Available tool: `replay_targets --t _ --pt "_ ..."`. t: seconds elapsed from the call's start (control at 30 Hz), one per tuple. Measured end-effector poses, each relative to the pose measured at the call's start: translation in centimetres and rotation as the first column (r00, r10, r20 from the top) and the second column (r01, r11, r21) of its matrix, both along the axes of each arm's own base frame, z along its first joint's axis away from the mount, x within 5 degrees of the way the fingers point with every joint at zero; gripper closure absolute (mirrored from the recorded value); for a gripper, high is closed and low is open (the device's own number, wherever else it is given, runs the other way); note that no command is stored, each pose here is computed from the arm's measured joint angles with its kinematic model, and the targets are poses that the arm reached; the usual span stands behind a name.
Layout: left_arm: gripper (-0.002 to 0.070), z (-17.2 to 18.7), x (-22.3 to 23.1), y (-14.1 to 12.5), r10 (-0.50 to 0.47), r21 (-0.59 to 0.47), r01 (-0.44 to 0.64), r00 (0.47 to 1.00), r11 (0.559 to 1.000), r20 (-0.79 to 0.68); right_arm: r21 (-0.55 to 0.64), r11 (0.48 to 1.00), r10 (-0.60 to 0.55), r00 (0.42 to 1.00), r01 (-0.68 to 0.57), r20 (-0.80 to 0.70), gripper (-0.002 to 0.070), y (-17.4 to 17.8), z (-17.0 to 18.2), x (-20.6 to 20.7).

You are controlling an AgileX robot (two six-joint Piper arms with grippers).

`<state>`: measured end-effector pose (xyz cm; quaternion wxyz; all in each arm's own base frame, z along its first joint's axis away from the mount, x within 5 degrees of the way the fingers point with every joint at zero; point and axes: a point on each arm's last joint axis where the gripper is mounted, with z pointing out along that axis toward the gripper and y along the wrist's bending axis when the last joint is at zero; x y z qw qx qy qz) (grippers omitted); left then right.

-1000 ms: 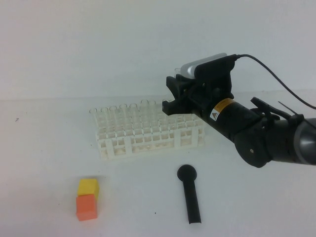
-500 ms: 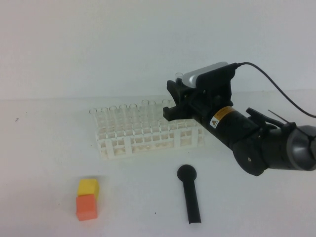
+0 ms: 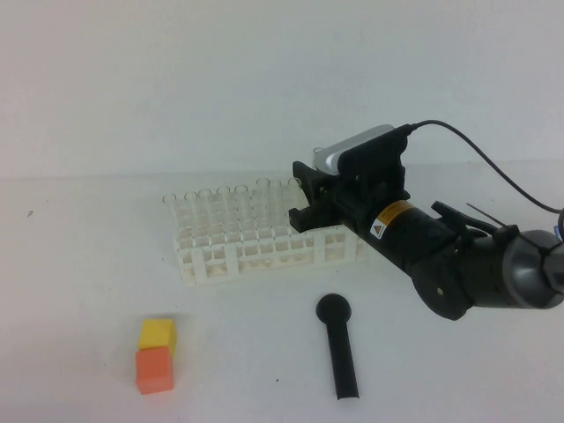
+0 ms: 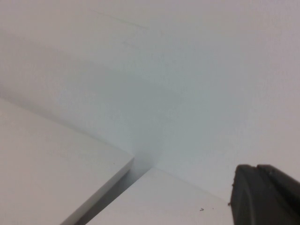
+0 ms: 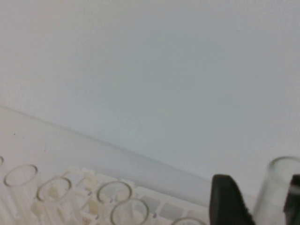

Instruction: Place the test tubes

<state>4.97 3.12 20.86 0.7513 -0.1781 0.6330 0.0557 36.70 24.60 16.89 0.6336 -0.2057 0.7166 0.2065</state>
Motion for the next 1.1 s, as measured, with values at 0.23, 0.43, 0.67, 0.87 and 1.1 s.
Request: replay_targets --t 0.23,0.43,0.67,0.87,1.1 --pt "0.0676 0.0 0.0 0.0 0.0 0.0 0.0 1.0 1.0 0.0 -0.009 1.0 0.003 0.999 -0.003 0.035 0.033 -0.1 1.0 -0.1" --pt "0.0676 0.0 0.0 0.0 0.001 0.009 -0.001 1.0 1.0 -0.003 -0.022 1.0 0.007 0.991 -0.004 0.132 0.035 -0.4 4.5 -0.6" --pt "0.0676 0.0 0.0 0.0 0.001 0.029 -0.001 1.0 1.0 -0.011 -0.248 0.969 0.056 0.965 0.009 0.255 0.0638 -1.9 11.5 -2.9" --pt "0.0676 0.0 0.0 0.0 0.001 0.029 -0.001 1.0 1.0 -0.011 -0.332 0.941 0.084 0.908 0.062 0.411 0.0673 -4.8 19.7 -7.2" --pt "0.0676 0.0 0.0 0.0 0.002 0.03 -0.001 1.0 1.0 -0.011 -0.252 0.955 0.041 0.771 0.156 0.635 0.0676 -7.7 26.3 -11.4"
